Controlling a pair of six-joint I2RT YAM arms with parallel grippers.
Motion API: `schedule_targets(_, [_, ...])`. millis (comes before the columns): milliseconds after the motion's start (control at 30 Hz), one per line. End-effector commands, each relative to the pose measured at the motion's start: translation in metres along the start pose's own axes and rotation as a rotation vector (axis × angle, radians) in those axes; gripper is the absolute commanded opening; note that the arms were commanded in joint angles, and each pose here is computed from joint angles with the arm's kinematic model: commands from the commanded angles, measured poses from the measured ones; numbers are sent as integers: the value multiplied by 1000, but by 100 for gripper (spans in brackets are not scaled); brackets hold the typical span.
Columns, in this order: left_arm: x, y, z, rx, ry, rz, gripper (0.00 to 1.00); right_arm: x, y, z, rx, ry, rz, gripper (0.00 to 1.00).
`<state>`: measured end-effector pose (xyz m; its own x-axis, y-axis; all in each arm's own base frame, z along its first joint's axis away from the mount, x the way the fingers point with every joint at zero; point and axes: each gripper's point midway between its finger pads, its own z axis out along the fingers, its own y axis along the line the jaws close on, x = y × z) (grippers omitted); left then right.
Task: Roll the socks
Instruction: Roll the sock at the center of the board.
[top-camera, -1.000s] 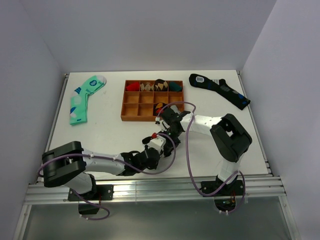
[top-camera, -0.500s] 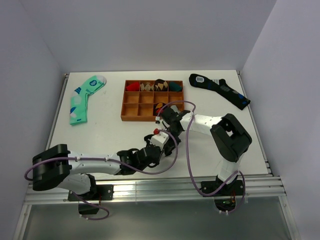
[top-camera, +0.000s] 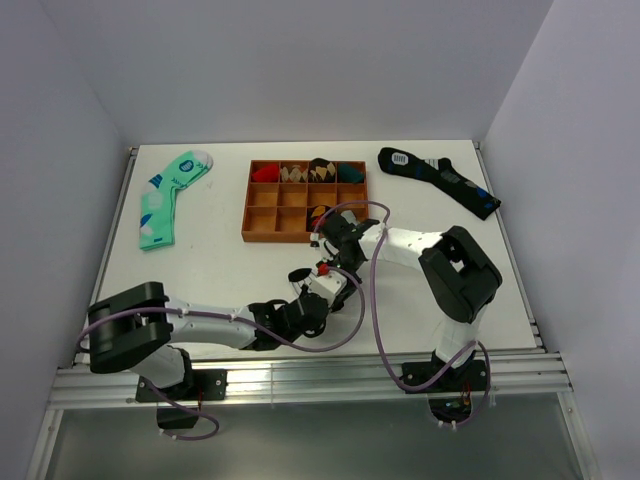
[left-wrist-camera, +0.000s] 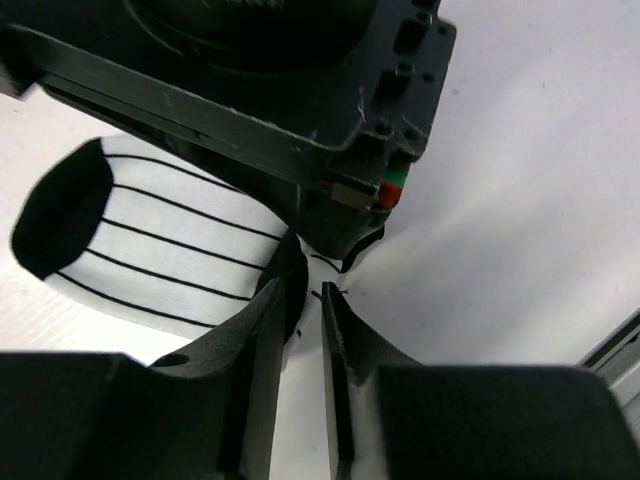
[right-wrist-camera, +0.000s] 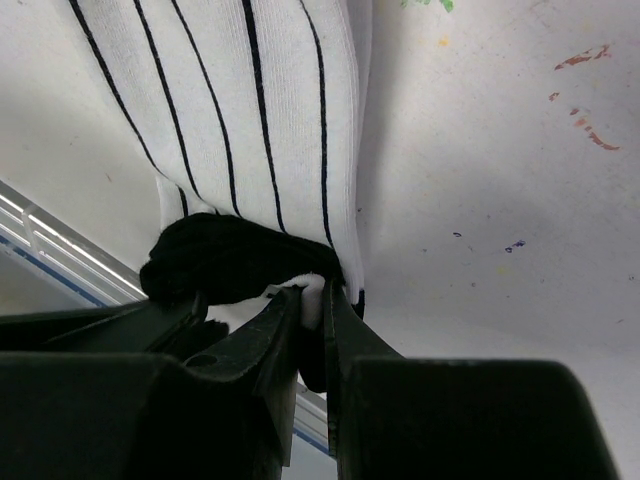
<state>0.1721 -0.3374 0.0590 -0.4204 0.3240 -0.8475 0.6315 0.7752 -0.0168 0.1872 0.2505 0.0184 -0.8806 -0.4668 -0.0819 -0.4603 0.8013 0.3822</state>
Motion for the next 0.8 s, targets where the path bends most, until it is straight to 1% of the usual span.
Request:
schedule_targets(0, [-11,-17,6,58,-20,-12,28,-5,-16,3,68,-2,-13,4])
schedule_targets(100, [-6,-17,9,58,-1,-15,29,-4,-17,3,73,0,-12,4])
schedule_targets(300, [-2,-15,9,51,21,-14,37,-1,-17,4,71,2,-13,4])
schedule_targets(433, [8,-8,14,22,52,-5,36,0,-18,6,71,7,-14,4])
schedule_targets(767, [25,-1,23,6,82,-28,37,-1,-19,9,68,17,-14,3])
